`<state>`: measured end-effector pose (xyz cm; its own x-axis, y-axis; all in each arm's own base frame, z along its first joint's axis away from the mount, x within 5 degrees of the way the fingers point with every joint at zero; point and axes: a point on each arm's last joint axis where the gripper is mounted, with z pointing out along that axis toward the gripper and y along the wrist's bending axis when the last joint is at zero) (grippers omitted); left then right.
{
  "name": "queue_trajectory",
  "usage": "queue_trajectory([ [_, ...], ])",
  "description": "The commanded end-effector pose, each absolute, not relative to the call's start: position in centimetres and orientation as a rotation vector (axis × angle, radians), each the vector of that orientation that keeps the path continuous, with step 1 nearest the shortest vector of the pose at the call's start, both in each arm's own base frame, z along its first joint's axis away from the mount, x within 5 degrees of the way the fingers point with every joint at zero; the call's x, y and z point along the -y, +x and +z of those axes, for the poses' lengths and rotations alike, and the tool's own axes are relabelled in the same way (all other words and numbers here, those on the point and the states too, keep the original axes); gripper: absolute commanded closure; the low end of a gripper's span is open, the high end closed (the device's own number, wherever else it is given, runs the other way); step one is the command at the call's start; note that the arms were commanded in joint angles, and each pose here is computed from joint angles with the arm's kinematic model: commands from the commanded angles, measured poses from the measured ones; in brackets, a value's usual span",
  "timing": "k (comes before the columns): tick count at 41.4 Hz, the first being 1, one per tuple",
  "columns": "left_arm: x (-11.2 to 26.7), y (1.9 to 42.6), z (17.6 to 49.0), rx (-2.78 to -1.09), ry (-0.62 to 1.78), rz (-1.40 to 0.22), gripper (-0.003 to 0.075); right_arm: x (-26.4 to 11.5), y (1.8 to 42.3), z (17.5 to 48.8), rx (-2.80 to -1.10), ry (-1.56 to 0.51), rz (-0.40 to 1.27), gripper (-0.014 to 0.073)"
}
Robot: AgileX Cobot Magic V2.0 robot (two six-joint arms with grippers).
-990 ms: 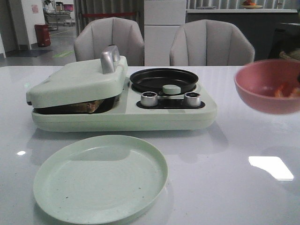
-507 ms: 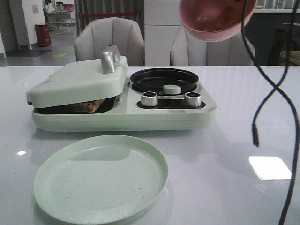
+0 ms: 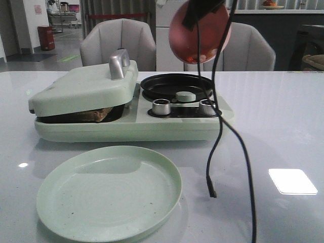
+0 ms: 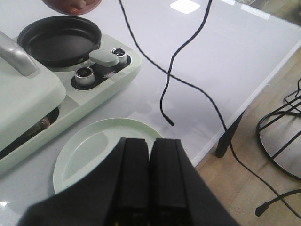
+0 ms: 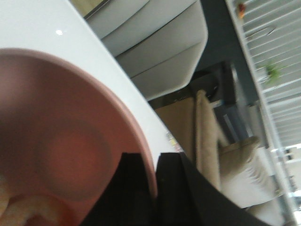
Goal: Make breakfast with bread and shrimp
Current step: 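Tilt the pink bowl over the frying pan to pour the shrimp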
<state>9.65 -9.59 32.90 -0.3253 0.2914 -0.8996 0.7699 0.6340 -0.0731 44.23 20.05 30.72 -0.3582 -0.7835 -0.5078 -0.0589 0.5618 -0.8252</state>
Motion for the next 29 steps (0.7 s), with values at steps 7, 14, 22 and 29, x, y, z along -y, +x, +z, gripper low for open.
queue_trajectory([
  [7, 9.7, 9.9, 34.4, -1.82, 0.78, -0.645, 0.0622, -22.6, 44.0, 32.8, -1.442, -0.697, -1.152, 0.055],
  [14, 9.6, 9.9, 34.4, -1.818, 0.789, -0.628, 0.0622, -23.2, 43.9, 32.1, -1.448, -0.697, -1.169, 0.055],
  [22, 9.6, 9.9, 34.4, -1.818, 0.789, -0.628, 0.0622, -22.6, 43.8, 34.2, -1.439, -0.58, -1.202, 0.055],
  [29, 9.6, 9.9, 34.4, -1.818, 0.789, -0.628, 0.0622, -22.2, 43.5, 37.0, -1.415, -0.457, -1.199, 0.055],
])
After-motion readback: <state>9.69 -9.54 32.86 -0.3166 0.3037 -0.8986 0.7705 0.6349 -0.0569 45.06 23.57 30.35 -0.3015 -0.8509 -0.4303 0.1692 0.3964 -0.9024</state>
